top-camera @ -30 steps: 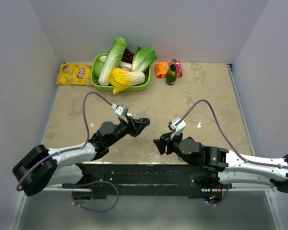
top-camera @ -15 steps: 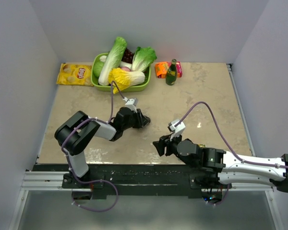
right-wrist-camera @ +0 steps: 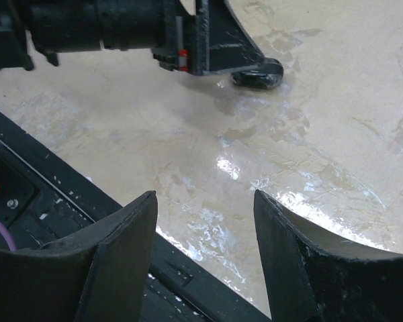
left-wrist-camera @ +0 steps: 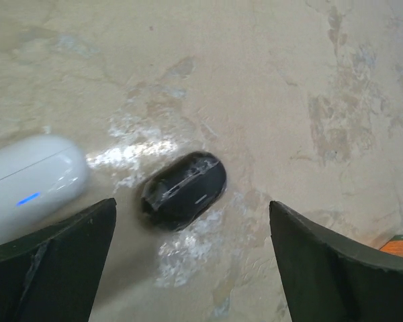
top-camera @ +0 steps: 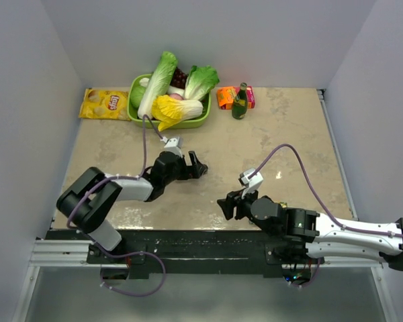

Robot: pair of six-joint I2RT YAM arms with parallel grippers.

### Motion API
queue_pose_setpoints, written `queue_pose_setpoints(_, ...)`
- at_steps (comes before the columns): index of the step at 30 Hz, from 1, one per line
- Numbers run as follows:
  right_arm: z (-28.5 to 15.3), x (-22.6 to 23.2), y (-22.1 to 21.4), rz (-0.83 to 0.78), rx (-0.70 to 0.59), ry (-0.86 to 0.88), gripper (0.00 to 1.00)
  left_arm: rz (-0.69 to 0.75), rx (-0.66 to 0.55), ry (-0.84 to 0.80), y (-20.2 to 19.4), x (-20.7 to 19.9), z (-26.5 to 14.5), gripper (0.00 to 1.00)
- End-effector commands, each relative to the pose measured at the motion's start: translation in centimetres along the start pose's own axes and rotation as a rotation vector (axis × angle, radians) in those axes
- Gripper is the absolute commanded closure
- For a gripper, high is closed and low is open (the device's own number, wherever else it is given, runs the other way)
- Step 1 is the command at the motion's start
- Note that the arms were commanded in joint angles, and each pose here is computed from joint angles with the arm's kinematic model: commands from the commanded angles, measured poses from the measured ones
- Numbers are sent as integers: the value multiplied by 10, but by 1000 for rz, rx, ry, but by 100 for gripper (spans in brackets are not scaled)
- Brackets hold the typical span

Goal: Insert the wireless bluetooth earbuds into the charging case
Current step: Place the charging case at the center of the board, then reset both arms

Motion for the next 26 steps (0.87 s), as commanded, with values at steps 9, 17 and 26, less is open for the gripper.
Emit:
queue_pose_setpoints(9, 0, -10, 25, 5, -114, -127, 34, -349, -463, 522, 72, 13, -111, 0)
queue_pose_setpoints(17, 9, -9, 32, 12, -144, -204, 30, -212, -324, 638, 56, 28, -128, 0)
queue_pose_setpoints(26, 8, -9, 40, 66, -162, -227, 2, -163, -332, 397, 54, 13, -138, 0)
Point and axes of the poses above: each gripper's point midway between its finger pads, its own z axis out along the fingers, its own x axis along the line the jaws close on, y = z × x, the point moved 7 cm from there along -z, back along the fingers, and after that the axes turned 5 degrees about -z, right-handed, at the moved point
